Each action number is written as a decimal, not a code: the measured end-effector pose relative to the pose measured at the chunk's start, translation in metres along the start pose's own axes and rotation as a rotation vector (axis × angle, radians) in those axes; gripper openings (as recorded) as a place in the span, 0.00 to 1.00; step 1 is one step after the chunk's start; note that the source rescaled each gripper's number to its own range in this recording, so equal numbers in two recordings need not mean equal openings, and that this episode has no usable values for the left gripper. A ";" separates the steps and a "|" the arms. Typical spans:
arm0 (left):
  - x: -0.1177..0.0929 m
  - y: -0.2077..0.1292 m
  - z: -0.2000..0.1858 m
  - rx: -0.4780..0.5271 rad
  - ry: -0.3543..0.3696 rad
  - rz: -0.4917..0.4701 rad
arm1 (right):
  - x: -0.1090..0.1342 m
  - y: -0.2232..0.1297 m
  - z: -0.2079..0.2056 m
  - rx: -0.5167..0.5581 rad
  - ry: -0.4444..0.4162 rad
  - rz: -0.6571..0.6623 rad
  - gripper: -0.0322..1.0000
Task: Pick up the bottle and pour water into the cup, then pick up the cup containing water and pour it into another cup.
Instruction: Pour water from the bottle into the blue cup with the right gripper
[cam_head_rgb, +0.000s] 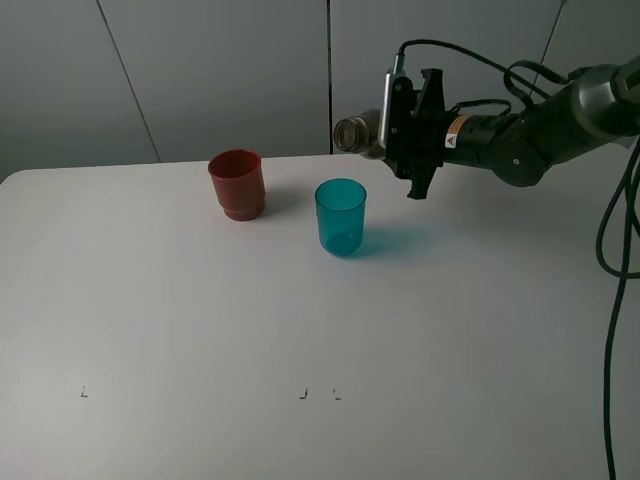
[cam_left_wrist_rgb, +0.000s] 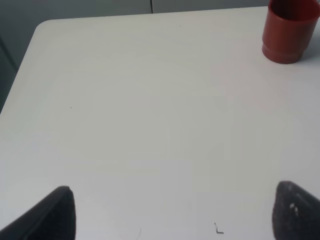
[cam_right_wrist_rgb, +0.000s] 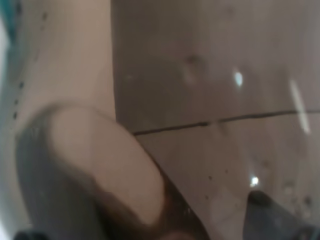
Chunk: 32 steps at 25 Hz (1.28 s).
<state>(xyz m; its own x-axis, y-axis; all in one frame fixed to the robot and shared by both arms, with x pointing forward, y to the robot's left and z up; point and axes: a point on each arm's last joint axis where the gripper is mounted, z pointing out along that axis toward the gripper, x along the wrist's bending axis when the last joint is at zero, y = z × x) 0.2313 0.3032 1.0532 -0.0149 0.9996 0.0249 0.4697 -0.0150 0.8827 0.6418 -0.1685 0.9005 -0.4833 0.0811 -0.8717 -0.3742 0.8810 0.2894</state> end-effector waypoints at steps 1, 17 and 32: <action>0.000 0.000 0.000 0.000 0.000 0.000 | 0.000 0.000 0.000 0.000 0.000 -0.004 0.03; 0.000 0.000 0.000 0.000 0.000 0.000 | 0.000 0.000 0.000 0.003 0.000 -0.143 0.03; 0.000 0.000 0.000 0.000 0.000 0.000 | -0.001 -0.002 0.000 0.018 -0.008 -0.219 0.03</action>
<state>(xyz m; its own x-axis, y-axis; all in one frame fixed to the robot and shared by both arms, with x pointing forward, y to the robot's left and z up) 0.2313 0.3032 1.0532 -0.0149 0.9996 0.0249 0.4697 -0.0150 0.8827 0.6429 -0.1699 0.9009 -0.3859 -0.1095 -0.9160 -0.4553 0.8862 0.0859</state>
